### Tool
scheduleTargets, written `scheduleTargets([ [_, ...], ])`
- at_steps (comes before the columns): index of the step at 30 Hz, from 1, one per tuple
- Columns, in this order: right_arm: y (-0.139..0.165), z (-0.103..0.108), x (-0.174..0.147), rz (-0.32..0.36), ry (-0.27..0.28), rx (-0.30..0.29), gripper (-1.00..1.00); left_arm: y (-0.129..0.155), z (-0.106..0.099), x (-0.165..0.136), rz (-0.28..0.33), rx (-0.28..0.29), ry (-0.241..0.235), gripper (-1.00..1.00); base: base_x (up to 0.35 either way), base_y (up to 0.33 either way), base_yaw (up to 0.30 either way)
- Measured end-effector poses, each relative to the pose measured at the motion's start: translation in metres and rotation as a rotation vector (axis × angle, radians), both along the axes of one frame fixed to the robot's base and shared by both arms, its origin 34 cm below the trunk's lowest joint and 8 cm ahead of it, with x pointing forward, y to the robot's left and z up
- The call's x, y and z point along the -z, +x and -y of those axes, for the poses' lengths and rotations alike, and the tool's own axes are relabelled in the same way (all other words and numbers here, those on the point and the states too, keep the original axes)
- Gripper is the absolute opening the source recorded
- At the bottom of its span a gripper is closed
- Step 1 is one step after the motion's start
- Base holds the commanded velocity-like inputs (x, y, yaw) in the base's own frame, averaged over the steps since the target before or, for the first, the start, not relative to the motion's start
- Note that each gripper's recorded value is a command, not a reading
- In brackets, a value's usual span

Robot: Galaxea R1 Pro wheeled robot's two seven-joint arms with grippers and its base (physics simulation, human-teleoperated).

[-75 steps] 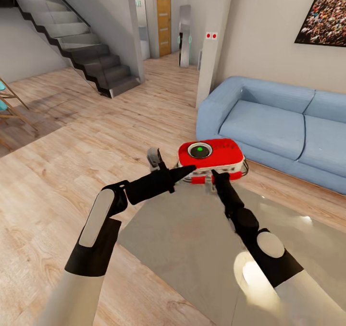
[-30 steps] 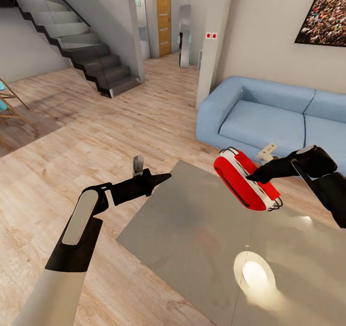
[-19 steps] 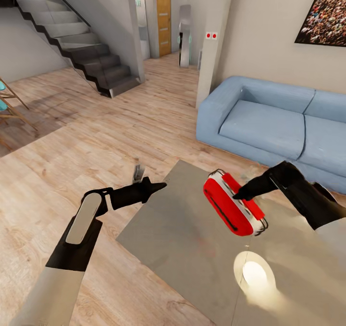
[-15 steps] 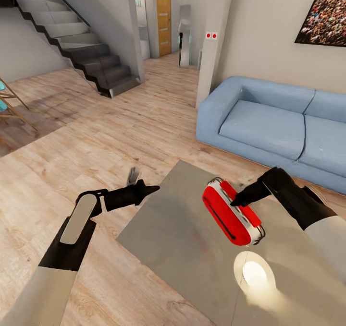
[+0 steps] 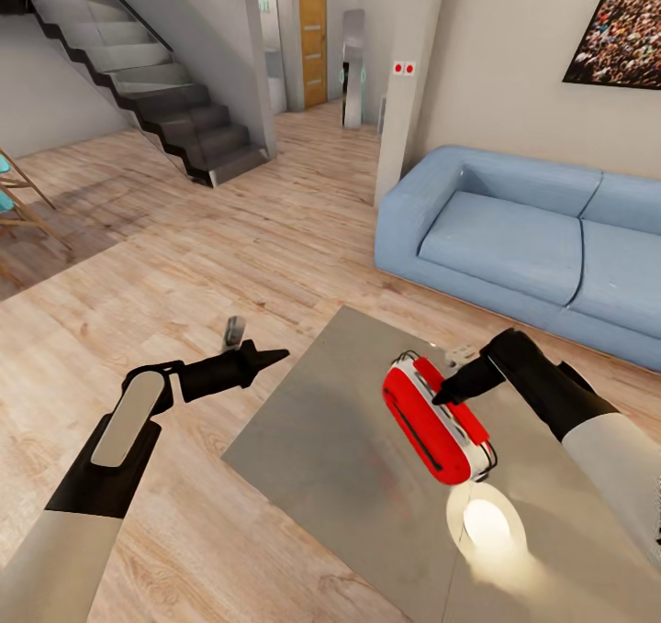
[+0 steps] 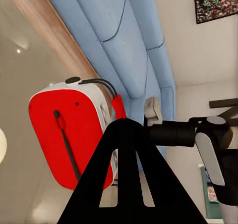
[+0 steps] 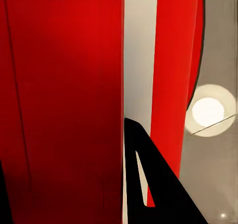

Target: Turn on the radio receiver that's on the table in the living room.

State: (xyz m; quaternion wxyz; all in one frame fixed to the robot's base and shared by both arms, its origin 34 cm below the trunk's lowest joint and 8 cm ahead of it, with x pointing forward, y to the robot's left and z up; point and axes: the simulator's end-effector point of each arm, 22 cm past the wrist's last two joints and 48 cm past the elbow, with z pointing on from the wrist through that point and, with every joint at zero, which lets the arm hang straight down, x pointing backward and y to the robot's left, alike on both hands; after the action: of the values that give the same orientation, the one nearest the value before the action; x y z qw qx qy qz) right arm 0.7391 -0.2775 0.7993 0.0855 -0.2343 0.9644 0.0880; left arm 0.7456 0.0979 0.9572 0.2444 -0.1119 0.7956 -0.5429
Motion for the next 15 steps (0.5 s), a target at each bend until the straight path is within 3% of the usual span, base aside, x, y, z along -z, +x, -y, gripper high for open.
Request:
scheduleTargets([
  [6,0.001,0.023,0.011,0.002,-0.074,0.037,-1.0,0.0,-0.001,0.0,0.001,0.0,0.001,-1.0,0.0,0.0,0.0],
  [15,-0.007,0.031,0.021,-0.031,-0.079,0.07,-1.0,0.0,-0.001,0.0,0.001,0.0,0.001,-1.0,0.0,0.0,0.0],
])
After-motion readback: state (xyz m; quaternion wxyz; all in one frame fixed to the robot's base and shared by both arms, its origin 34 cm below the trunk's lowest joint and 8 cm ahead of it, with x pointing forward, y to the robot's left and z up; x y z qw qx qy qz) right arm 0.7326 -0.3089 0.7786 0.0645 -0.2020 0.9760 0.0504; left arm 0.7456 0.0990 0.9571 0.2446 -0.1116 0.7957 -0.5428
